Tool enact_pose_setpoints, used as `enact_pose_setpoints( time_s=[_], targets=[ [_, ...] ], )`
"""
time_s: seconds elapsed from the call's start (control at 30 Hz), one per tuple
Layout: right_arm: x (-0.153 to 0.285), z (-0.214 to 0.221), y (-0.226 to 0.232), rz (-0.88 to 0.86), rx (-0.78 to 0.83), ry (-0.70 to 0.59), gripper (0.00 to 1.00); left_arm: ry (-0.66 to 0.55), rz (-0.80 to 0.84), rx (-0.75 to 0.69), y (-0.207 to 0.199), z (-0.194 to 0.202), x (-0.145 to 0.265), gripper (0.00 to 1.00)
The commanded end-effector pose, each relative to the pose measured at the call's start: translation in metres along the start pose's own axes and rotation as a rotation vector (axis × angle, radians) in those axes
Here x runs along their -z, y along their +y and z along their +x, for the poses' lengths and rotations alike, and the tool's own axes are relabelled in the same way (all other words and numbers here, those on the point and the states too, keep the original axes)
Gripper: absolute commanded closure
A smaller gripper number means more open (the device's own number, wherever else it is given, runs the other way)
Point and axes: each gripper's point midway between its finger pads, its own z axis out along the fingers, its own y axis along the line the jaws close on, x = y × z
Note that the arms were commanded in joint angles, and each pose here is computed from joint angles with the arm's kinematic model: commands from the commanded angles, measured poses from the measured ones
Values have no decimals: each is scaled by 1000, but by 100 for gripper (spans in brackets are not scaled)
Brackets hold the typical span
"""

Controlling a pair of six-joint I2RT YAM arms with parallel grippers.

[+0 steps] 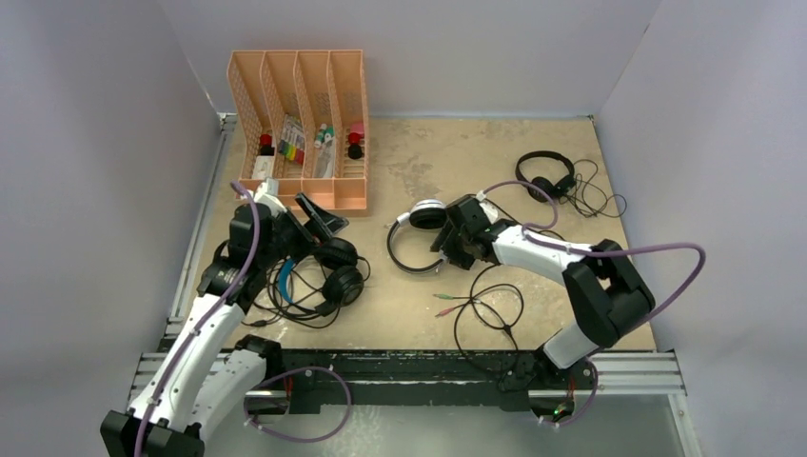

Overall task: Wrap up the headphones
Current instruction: Pick up the headphones from the center of the board.

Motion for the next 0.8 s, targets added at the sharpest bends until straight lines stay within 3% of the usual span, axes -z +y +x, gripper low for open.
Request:
enact_pose_setpoints(
  time_s=[0.0, 0.2, 0.43, 0.63, 0.77],
  targets=[
    [-10, -8, 8, 4, -50, -66, 43, -24, -69, -75, -2, -7, -8, 10],
    [-8, -4, 16, -41, -79, -82, 62, -9, -206, -178, 5, 16, -32, 11],
    [8, -12, 31, -144, -119, -119, 86, -28, -234, -304, -30, 51, -48, 11],
    [47, -33, 50, -257, -169, -188, 99, -86, -233, -317, -45, 57, -55, 13],
    [69, -46, 61, -312, -224, -227, 100, -120, -236, -331, -51, 60, -62, 13]
  ],
)
